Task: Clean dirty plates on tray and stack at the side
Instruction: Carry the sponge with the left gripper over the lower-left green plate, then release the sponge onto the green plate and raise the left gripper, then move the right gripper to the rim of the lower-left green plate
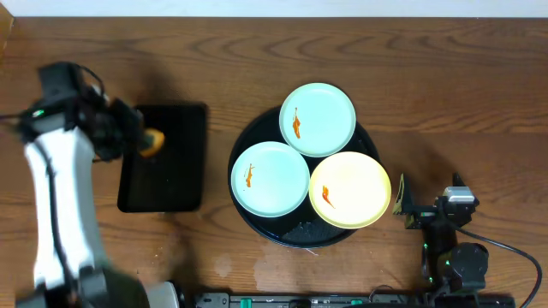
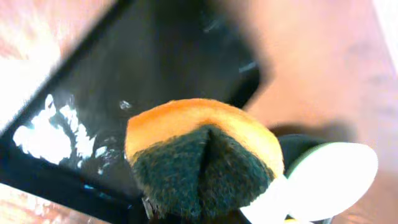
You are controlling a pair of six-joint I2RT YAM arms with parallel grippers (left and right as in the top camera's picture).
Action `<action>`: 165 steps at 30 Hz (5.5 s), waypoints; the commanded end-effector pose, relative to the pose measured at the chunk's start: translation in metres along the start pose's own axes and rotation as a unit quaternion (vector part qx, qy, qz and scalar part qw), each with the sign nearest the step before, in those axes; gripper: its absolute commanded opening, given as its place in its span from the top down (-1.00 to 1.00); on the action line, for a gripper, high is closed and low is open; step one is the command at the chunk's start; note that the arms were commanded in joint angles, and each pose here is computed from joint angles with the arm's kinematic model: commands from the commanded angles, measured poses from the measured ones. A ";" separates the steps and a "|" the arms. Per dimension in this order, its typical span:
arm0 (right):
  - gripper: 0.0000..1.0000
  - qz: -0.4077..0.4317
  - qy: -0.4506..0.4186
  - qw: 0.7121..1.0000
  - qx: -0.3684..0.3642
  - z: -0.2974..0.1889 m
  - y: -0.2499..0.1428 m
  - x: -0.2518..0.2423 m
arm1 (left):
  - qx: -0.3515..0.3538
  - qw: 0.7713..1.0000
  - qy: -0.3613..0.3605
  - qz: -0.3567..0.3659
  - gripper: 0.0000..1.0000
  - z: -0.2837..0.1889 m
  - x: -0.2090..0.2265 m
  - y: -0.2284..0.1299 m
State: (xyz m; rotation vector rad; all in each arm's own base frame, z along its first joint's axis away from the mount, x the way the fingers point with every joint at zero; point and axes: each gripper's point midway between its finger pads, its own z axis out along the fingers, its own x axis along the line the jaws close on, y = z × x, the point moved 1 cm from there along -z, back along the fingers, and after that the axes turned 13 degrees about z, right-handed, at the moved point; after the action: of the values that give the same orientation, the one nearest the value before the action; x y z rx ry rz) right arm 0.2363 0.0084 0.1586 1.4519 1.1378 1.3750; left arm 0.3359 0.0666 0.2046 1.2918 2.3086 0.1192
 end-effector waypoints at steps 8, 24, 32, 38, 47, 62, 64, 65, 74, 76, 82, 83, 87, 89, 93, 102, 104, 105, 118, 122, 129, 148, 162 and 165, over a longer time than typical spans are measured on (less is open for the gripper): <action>-0.98 -0.006 -0.005 1.000 -0.002 0.000 0.000 -0.002 | -0.195 0.972 -0.075 0.106 0.85 -0.139 -0.059 -0.016; -0.98 -0.006 -0.005 1.000 -0.002 0.000 0.000 -0.002 | 0.166 0.946 -0.079 0.266 0.85 0.054 -0.134 -0.156; -0.99 -0.006 -0.005 1.000 -0.002 0.000 0.000 -0.002 | 0.240 0.930 -0.003 0.279 0.85 0.117 -0.123 -0.188; -0.98 -0.006 -0.005 1.000 -0.002 0.000 0.000 -0.002 | 0.278 0.914 0.016 0.295 0.85 0.139 -0.120 -0.213; -0.98 -0.006 -0.005 1.000 -0.002 0.000 0.000 -0.002 | 0.252 0.910 0.007 0.328 0.74 0.146 -0.136 -0.218; -0.99 -0.006 -0.005 1.000 -0.002 0.000 0.000 -0.002 | 0.222 0.919 0.012 0.326 -0.23 0.119 -0.148 -0.189; -0.98 -0.006 -0.005 1.000 -0.002 0.000 0.000 -0.002 | 0.202 0.926 0.002 0.319 -0.22 0.096 -0.156 -0.172; -0.98 -0.006 -0.005 1.000 -0.002 0.000 0.000 -0.002 | 0.188 0.930 -0.005 0.316 -0.23 0.084 -0.160 -0.161; -0.98 -0.006 -0.005 1.000 -0.002 0.000 0.000 -0.002 | 0.055 0.965 -0.010 0.257 -0.31 -0.011 -0.129 -0.088; -0.99 -0.006 -0.005 1.000 -0.002 0.000 0.000 -0.002 | 0.044 0.969 0.027 0.242 -0.37 -0.020 -0.108 -0.080; -0.98 -0.024 -0.034 0.999 -0.017 -0.001 0.006 -0.011 | 0.050 0.968 0.105 0.222 -0.64 -0.025 -0.069 -0.074; -0.98 -0.023 -0.045 0.998 -0.021 -0.001 0.008 -0.014 | 0.051 0.967 0.111 0.222 -0.64 -0.024 -0.067 -0.075; -0.99 -0.023 -0.061 0.998 -0.023 -0.002 0.009 -0.020 | 0.060 0.966 0.118 0.222 -0.66 -0.020 -0.062 -0.079; -0.98 -0.023 -0.061 0.998 -0.023 -0.002 0.009 -0.020 | 0.061 0.965 0.126 0.222 -0.67 -0.021 -0.059 -0.079; -0.99 0.040 0.020 0.992 -0.115 -0.007 0.053 0.009 | 0.059 0.963 0.140 0.224 -0.67 -0.022 -0.055 -0.078; -0.99 0.160 0.190 0.958 -0.142 -0.025 0.083 0.059 | 0.059 0.963 0.139 0.224 -0.68 -0.022 -0.055 -0.078; -0.98 0.184 0.228 0.942 -0.163 -0.035 0.098 0.069 | 0.059 0.963 0.140 0.223 -0.68 -0.022 -0.055 -0.078; -0.99 0.180 0.245 0.936 -0.178 -0.041 0.105 0.073 | 0.060 0.963 0.139 0.223 -0.68 -0.022 -0.055 -0.078; -0.99 -0.018 0.195 0.977 -0.081 -0.042 0.194 0.107 | 0.058 0.963 0.139 0.223 -0.69 -0.022 -0.055 -0.077; -0.99 -0.043 0.226 0.970 0.074 -0.023 0.205 0.132 | 0.056 0.963 0.138 0.223 -0.69 -0.022 -0.056 -0.077; -0.98 0.024 0.423 0.874 0.238 -0.026 0.215 0.199 | 0.056 0.963 0.138 0.223 -0.69 -0.022 -0.056 -0.077; -0.97 0.008 0.110 0.844 0.524 0.094 0.069 0.211 | 0.058 0.964 0.139 0.219 -0.70 -0.022 -0.055 -0.078; -0.22 -0.081 0.012 0.749 0.657 0.107 -0.095 0.225 | 0.059 0.964 0.139 0.219 -0.70 -0.022 -0.055 -0.078; -0.18 -0.091 -0.003 0.728 0.679 0.103 -0.117 0.219 | 0.059 0.964 0.139 0.219 -0.70 -0.022 -0.055 -0.078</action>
State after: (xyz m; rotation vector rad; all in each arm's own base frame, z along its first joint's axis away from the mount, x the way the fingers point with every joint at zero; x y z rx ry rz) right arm 0.3281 0.2538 0.1040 2.1123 2.4579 0.2173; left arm 0.2889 -0.0204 0.2225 1.9385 2.2239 0.3298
